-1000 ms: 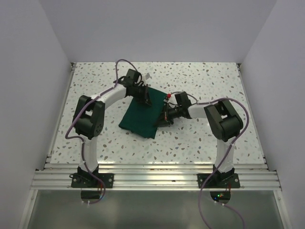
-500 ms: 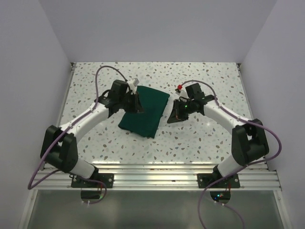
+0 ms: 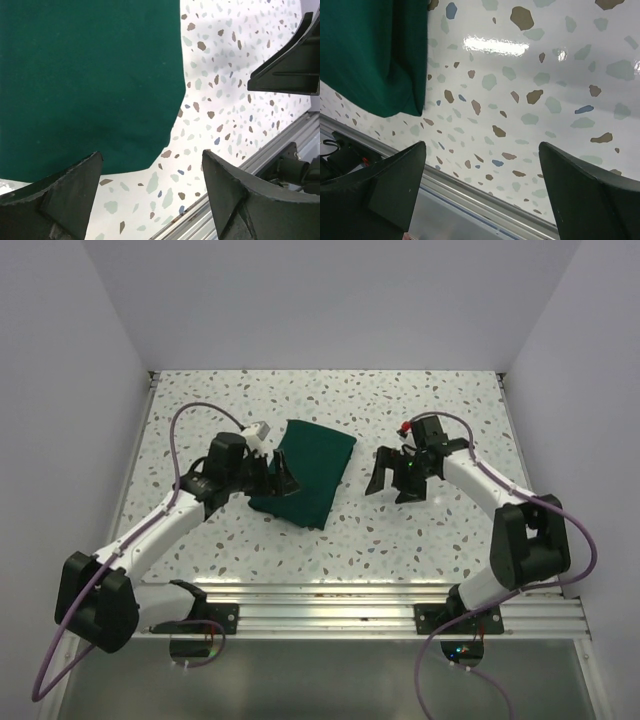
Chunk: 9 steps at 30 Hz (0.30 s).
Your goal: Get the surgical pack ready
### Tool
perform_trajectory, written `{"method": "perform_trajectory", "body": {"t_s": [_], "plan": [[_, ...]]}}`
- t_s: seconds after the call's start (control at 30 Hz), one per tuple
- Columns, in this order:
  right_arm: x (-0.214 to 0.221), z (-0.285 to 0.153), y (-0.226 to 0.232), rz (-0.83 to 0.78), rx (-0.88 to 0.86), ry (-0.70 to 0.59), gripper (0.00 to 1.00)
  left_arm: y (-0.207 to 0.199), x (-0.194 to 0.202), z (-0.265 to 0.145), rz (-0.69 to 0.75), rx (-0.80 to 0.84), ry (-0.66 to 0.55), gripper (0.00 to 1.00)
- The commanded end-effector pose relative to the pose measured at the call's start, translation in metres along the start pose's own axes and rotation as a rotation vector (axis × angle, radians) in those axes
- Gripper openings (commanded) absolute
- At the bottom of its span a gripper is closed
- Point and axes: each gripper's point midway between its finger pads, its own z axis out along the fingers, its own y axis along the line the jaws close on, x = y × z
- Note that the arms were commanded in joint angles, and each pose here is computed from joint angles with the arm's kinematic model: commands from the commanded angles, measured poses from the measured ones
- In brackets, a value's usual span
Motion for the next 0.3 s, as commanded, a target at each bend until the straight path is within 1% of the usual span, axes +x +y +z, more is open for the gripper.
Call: {"method": "perform_trajectory", "body": {"t_s": [0.0, 0.03, 0.2, 0.23, 0.27], "plan": [[0.003, -0.019, 0.012, -0.017, -0.040, -0.045, 0.99, -0.015, -0.011, -0.004, -0.018, 0.092, -0.069, 0.85], [0.005, -0.023, 0.013, -0.021, -0.051, -0.062, 0.99, -0.017, -0.006, -0.005, -0.033, 0.112, -0.062, 0.85], [0.020, -0.024, 0.020, -0.021, -0.139, -0.081, 0.99, -0.024, -0.008, -0.010, -0.073, 0.170, -0.102, 0.89], [0.012, -0.025, 0.024, -0.034, -0.162, -0.133, 0.99, -0.021, -0.003, -0.009, -0.083, 0.170, -0.098, 0.90], [0.008, -0.033, 0.030, -0.016, -0.187, -0.184, 0.99, -0.030, -0.009, -0.014, -0.071, 0.215, -0.134, 0.90]]}}
